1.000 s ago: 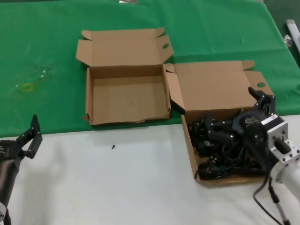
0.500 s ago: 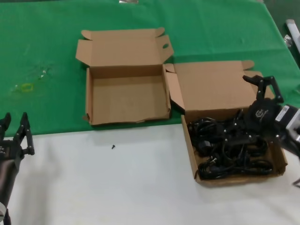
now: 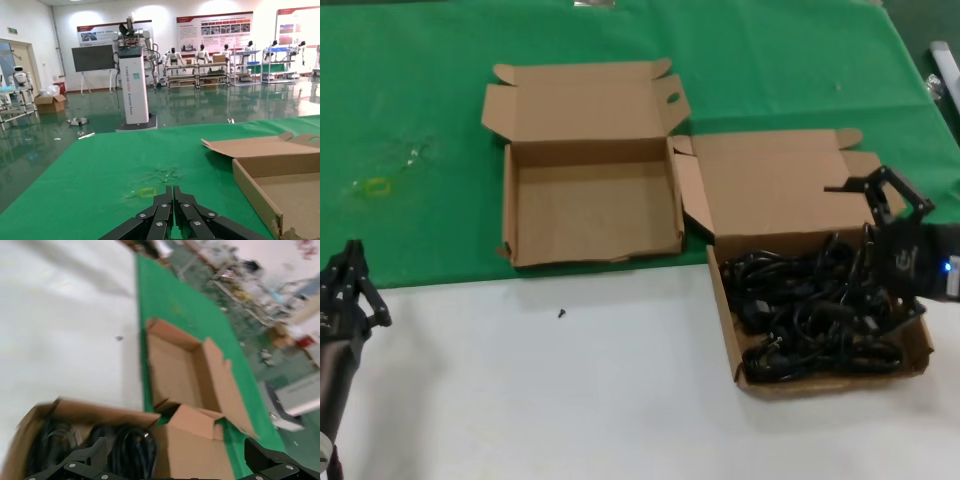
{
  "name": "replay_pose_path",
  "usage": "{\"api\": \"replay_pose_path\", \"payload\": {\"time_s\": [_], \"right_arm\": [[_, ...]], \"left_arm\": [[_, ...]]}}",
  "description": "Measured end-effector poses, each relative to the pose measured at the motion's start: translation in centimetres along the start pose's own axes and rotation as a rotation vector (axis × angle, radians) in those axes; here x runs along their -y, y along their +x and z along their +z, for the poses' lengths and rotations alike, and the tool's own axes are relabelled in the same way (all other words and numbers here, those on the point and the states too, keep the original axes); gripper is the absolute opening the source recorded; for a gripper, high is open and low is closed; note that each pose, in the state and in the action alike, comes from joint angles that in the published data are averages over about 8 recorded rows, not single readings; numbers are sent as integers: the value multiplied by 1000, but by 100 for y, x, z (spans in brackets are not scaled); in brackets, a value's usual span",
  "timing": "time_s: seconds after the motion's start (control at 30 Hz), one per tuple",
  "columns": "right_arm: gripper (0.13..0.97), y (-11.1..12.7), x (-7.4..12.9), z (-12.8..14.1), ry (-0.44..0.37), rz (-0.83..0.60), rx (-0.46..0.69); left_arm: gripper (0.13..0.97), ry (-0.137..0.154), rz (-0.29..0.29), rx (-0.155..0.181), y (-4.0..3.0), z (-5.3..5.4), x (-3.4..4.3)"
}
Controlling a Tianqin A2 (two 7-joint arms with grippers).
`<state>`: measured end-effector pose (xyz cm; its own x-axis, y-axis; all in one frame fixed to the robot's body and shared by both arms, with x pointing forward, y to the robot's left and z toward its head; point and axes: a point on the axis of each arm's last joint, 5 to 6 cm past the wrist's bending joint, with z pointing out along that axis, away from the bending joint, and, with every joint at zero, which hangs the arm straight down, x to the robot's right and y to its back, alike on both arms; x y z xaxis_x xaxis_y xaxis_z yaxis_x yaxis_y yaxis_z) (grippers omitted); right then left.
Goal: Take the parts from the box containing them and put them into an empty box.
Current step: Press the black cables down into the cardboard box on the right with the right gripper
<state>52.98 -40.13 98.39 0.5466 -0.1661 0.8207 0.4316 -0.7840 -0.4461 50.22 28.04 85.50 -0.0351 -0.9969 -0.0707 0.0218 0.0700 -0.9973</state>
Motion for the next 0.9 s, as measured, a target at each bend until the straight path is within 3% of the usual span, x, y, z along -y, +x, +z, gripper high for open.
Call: {"api": "replay_pose_path", "payload": {"time_s": [0.37, 0.9], "right_arm": [[966, 121, -258, -14, -44, -229, 150], [962, 128, -545, 196, -92, -430, 165]], "left_arm": [[144, 0, 0, 0, 0, 0, 0], [142, 0, 0, 0, 0, 0, 0]]}}
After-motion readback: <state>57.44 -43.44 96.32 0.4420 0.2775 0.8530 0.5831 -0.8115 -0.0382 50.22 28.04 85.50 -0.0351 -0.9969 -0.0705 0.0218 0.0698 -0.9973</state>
